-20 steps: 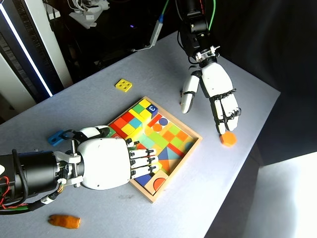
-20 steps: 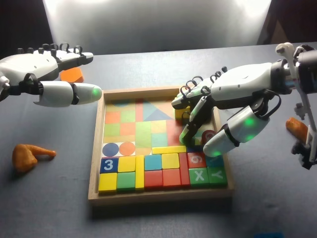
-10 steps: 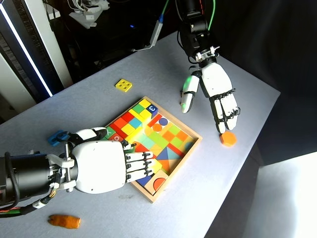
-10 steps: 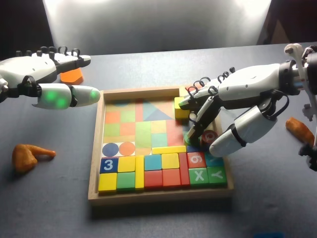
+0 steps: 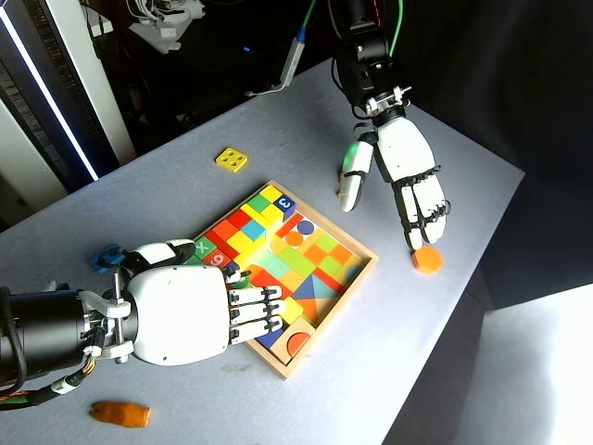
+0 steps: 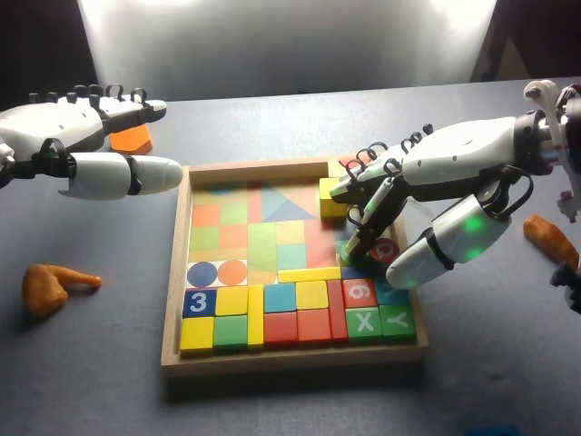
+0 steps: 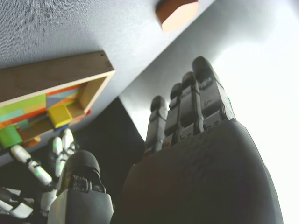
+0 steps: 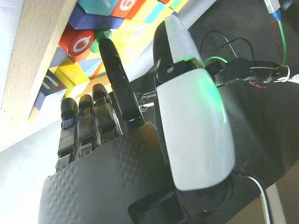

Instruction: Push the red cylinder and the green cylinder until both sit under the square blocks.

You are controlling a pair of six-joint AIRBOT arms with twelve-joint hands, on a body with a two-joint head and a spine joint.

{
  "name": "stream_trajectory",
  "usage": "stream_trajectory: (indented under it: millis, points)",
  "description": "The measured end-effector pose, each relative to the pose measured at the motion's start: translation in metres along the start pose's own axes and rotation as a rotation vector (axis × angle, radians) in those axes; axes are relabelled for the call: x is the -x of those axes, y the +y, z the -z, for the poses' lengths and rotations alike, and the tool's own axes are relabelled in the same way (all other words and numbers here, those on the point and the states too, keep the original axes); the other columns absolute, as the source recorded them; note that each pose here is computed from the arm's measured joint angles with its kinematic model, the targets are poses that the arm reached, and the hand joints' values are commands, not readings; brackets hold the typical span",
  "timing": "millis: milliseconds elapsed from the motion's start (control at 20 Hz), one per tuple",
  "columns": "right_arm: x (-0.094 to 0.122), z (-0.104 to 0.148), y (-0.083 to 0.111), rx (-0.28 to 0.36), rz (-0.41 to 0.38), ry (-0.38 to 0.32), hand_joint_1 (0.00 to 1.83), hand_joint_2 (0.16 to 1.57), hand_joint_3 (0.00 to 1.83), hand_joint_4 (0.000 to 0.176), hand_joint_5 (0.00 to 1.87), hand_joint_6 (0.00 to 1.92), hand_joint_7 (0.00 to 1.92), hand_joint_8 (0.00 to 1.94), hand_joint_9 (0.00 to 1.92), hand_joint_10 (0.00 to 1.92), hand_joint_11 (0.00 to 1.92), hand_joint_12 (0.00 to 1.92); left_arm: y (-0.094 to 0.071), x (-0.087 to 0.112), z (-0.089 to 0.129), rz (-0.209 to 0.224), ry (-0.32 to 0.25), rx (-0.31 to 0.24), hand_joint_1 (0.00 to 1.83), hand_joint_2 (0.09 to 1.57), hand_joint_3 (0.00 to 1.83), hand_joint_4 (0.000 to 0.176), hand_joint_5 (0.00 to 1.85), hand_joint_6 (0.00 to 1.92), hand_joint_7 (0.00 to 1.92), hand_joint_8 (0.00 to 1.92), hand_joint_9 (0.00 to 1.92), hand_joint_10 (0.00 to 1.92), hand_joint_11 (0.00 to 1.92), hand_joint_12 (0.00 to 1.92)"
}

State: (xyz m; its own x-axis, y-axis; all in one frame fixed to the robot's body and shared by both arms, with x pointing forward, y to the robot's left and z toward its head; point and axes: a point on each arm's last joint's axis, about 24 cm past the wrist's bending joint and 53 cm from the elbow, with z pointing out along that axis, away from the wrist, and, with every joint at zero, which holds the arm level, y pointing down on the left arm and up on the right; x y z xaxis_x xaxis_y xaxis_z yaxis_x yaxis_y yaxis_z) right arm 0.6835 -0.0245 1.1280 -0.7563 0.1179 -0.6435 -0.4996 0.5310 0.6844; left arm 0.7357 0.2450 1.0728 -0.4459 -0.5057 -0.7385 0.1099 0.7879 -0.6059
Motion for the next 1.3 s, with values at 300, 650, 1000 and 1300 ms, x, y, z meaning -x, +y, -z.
stream_trajectory:
  millis: [300,650,1000,1300]
  points:
    - [-0.004,0.000,0.000,0.001,-0.010,0.008,0.34,1.09,0.00,0.128,0.72,0.00,0.06,0.00,0.00,0.00,0.00,0.32,0.001,0.000,0.000,0.002,0.000,0.001,0.00,1.09,0.00,0.102,0.06,0.00,0.02,0.00,0.05,0.01,0.00,0.48]
    - [-0.005,0.001,0.000,0.004,-0.014,0.012,0.33,1.09,0.00,0.109,0.73,0.00,0.06,0.00,0.00,0.00,0.00,0.31,0.001,-0.001,0.000,0.003,0.000,0.003,0.00,1.08,0.00,0.102,0.06,0.00,0.03,0.00,0.05,0.00,0.00,0.43]
    - [0.001,0.007,0.012,0.021,0.054,0.019,0.42,1.09,0.00,0.066,0.74,0.00,0.09,0.00,0.00,0.00,0.00,0.36,0.006,-0.002,0.002,0.011,0.003,0.014,0.00,1.09,0.00,0.093,0.06,0.00,0.02,0.00,0.04,0.00,0.00,0.42]
    - [0.029,0.031,0.029,0.048,0.090,-0.046,0.42,1.08,0.00,0.004,0.73,0.00,0.10,0.00,0.00,0.00,0.00,0.62,0.008,0.002,0.004,0.023,-0.012,0.015,0.00,1.10,0.00,0.096,0.06,0.00,0.02,0.00,0.03,0.01,0.00,0.36]
